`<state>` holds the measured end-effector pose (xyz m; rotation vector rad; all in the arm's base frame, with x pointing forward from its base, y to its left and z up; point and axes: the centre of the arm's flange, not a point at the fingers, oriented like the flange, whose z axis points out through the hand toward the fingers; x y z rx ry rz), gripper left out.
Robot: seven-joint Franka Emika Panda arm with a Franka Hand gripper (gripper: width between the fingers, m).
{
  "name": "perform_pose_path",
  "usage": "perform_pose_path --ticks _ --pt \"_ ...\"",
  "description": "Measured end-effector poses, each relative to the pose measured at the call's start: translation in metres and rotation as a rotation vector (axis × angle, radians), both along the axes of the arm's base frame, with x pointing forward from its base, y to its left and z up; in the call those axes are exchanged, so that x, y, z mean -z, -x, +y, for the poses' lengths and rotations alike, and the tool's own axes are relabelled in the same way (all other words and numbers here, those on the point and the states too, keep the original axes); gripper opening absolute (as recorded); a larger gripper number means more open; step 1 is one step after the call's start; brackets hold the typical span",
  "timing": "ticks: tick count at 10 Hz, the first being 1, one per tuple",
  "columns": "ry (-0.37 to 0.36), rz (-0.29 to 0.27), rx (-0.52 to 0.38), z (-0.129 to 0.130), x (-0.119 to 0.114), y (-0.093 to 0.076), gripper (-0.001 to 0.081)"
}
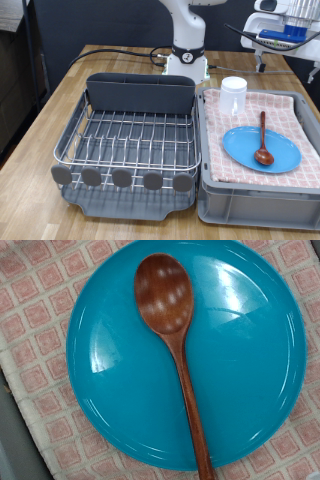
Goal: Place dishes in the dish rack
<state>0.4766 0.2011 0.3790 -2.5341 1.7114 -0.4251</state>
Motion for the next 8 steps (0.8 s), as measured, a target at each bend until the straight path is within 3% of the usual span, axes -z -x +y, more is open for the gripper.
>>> perform_pose_path --ticks 3,8 --pt "-0.014 0.0 -0.019 0.007 0.018 -0.002 0.0802" --pt "-0.004 0.017 -0.094 0.011 0.059 0.028 0.0802"
